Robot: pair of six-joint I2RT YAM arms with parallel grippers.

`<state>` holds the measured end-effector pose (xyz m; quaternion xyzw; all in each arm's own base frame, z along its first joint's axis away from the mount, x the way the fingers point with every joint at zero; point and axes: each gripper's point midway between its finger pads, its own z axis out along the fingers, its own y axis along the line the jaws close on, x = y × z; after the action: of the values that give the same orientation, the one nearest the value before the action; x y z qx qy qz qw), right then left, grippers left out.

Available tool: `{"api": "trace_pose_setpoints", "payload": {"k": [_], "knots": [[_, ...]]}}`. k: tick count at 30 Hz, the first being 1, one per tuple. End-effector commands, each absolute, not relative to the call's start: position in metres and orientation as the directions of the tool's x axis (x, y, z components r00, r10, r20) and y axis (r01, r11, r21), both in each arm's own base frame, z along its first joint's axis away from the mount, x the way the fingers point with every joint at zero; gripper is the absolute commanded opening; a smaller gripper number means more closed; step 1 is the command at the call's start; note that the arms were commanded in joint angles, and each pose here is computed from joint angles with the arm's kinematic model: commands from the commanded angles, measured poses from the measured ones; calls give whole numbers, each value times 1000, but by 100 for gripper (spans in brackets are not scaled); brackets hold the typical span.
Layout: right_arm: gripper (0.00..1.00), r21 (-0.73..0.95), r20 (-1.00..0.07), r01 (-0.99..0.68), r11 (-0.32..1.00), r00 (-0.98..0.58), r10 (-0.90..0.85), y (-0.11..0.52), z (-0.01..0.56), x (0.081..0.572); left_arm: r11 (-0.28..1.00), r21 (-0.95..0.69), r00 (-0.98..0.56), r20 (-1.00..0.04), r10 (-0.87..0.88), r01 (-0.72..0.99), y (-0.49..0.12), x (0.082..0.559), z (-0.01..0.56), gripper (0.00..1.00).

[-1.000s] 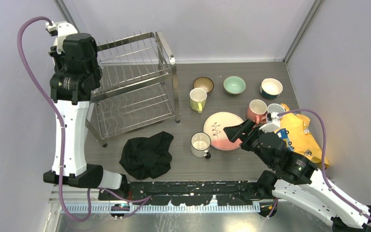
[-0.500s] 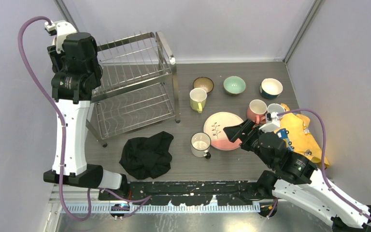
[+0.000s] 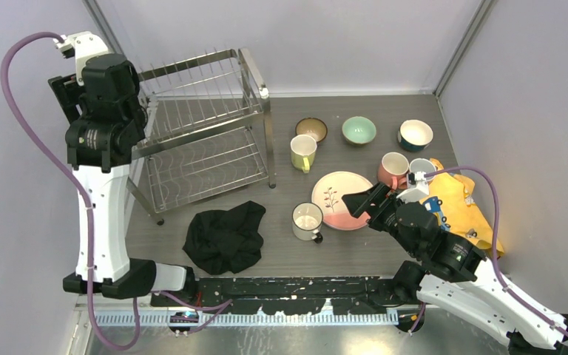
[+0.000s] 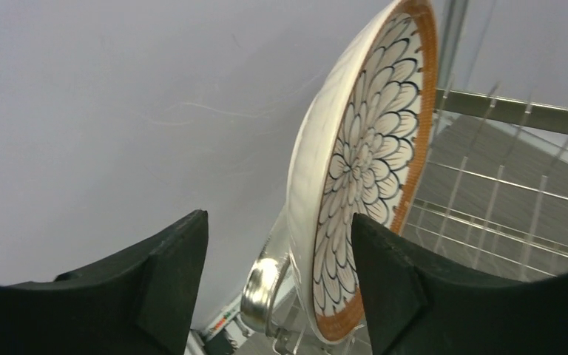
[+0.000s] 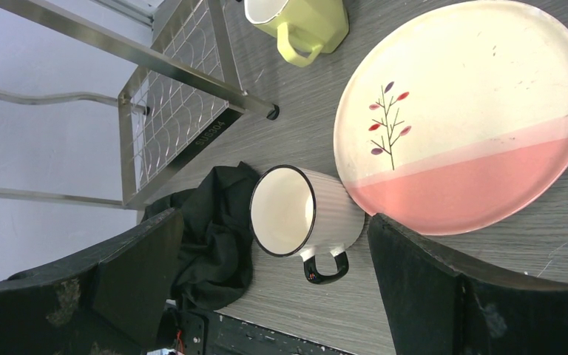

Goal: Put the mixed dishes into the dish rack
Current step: Insert the plate into the dish rack.

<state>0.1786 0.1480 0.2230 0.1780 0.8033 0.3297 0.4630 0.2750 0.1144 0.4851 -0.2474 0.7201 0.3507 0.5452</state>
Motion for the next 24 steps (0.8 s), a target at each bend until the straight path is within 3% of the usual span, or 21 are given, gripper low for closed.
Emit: {"api": "trace_pose_setpoints", "payload": {"k": [1, 7, 12, 18, 24], "knots": [[100, 701, -642, -39, 712, -471, 606, 146, 241, 183, 734, 113, -180, -984, -14, -669, 101, 265, 504, 75], [100, 665, -667, -18, 747, -464, 583, 140, 237, 185, 885, 47, -143, -989, -22, -463, 66, 269, 513, 85], [100, 657, -669, 7, 754, -457, 586, 135, 235, 185, 965, -46, -60, -996, -64, -257, 30, 263, 527, 87], [100, 678, -616, 125, 724, -440, 653, 123, 227, 184, 992, -120, -41, -992, -122, -49, -7, 249, 530, 87], [100, 680, -587, 220, 699, -408, 699, 111, 224, 184, 932, -259, -143, -963, -229, 252, -69, 245, 506, 84]]}}
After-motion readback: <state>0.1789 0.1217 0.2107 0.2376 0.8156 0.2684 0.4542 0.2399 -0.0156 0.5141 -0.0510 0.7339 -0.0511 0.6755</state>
